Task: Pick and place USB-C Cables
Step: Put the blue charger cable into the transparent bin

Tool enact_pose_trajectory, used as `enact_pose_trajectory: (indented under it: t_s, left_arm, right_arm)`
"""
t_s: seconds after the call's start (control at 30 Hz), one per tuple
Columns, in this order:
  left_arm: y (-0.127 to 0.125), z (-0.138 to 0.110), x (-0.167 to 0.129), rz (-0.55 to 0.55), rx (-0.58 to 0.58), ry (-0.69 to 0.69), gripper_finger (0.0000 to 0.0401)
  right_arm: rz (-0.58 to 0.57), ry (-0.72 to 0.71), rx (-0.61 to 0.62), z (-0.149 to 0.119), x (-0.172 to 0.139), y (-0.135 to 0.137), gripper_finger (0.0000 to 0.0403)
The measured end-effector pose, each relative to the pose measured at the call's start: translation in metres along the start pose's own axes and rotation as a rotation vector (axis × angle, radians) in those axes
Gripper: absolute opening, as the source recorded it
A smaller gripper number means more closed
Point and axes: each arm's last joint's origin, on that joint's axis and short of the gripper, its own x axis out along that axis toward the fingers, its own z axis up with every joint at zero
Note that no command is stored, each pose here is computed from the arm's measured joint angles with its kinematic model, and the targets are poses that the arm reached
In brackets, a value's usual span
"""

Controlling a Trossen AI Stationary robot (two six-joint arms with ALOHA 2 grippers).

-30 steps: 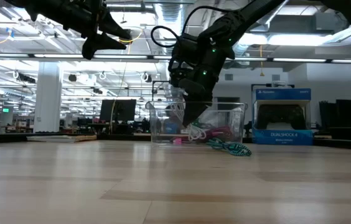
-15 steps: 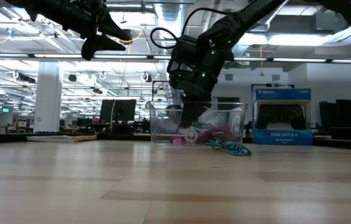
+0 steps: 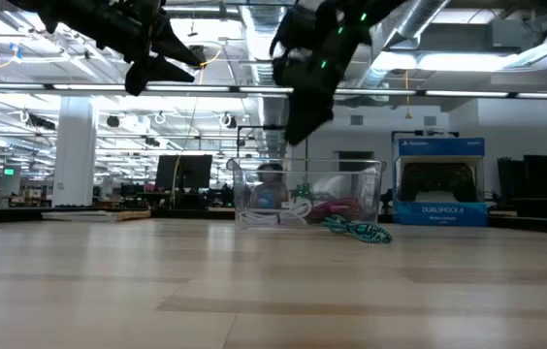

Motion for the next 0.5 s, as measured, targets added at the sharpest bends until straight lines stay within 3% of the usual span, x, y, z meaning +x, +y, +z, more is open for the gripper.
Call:
enact_pose_trajectory:
  t_s: [0.23, 0.5]
  left_arm:
    - [0.000, 0.000, 0.000, -0.003, -0.002, 0.001, 0.0155]
    - [-0.006, -0.003, 0.000, -0.034, -0.004, 0.014, 0.0155]
  right_arm:
    - [-0.024, -0.095, 0.013, -0.007, -0.089, -0.008, 0.0170]
    - [-0.072, -0.040, 0.135, -0.055, -0.173, -0.006, 0.0166]
